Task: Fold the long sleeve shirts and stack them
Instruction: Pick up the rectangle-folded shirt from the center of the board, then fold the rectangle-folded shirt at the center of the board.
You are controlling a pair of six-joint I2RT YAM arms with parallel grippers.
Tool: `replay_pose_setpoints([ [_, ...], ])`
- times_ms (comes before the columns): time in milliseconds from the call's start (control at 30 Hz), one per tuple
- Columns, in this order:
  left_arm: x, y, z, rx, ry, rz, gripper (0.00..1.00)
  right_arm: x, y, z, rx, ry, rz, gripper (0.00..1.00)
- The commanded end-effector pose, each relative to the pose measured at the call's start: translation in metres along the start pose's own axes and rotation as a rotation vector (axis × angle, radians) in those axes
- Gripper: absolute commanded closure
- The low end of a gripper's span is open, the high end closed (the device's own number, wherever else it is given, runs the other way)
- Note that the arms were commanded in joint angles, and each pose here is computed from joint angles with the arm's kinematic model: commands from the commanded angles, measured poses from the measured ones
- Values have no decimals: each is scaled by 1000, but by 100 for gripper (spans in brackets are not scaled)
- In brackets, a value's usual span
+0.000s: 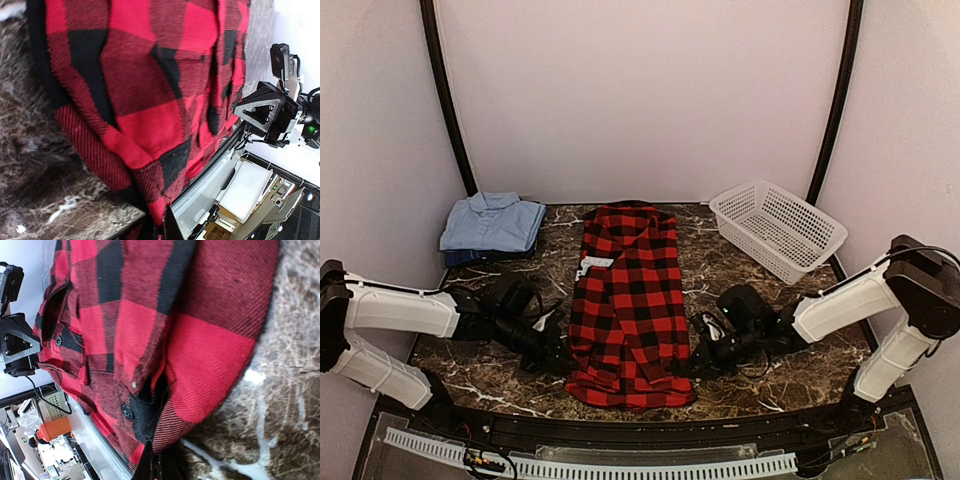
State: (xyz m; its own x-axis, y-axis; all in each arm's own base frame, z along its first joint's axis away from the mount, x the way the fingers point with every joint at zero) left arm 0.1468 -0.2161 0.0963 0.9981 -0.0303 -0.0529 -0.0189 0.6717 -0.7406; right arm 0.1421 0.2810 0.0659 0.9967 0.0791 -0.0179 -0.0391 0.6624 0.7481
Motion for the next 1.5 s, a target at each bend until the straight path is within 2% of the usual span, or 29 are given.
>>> replay_pose_setpoints([
  [0,4,-19,12,-20,-13,-36,100,13,25,15,47,-52,36,100],
  [367,41,-38,36,-62,-105,1,100,53,53,38,111,-148,56,100],
  [667,111,-41,57,-122,-281,33,100,120,61,30,132,-282,58,100],
  [1000,182,-25,42,-133,-381,79,100,188,60,8,114,-398,32,100],
  [1267,193,-18,39,-93,-407,106,100,204,50,23,78,-482,-2,100],
  [1467,195,-15,39,-79,-424,118,100,208,45,22,69,-483,-7,100],
])
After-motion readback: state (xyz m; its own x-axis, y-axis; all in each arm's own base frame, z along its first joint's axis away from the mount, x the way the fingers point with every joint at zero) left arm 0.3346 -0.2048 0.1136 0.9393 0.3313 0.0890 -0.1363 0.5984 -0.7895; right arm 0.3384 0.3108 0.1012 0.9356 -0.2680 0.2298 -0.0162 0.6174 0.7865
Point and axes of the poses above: each gripper's point midway between its finger pads, its own z axis back along the fingers, its own y axis along the line the jaws close on, x = y × z, the point moved 6 cm from there along z, back along the fingers, and after that the axes turned 5 degrees about -z, right-handed, at the moved point
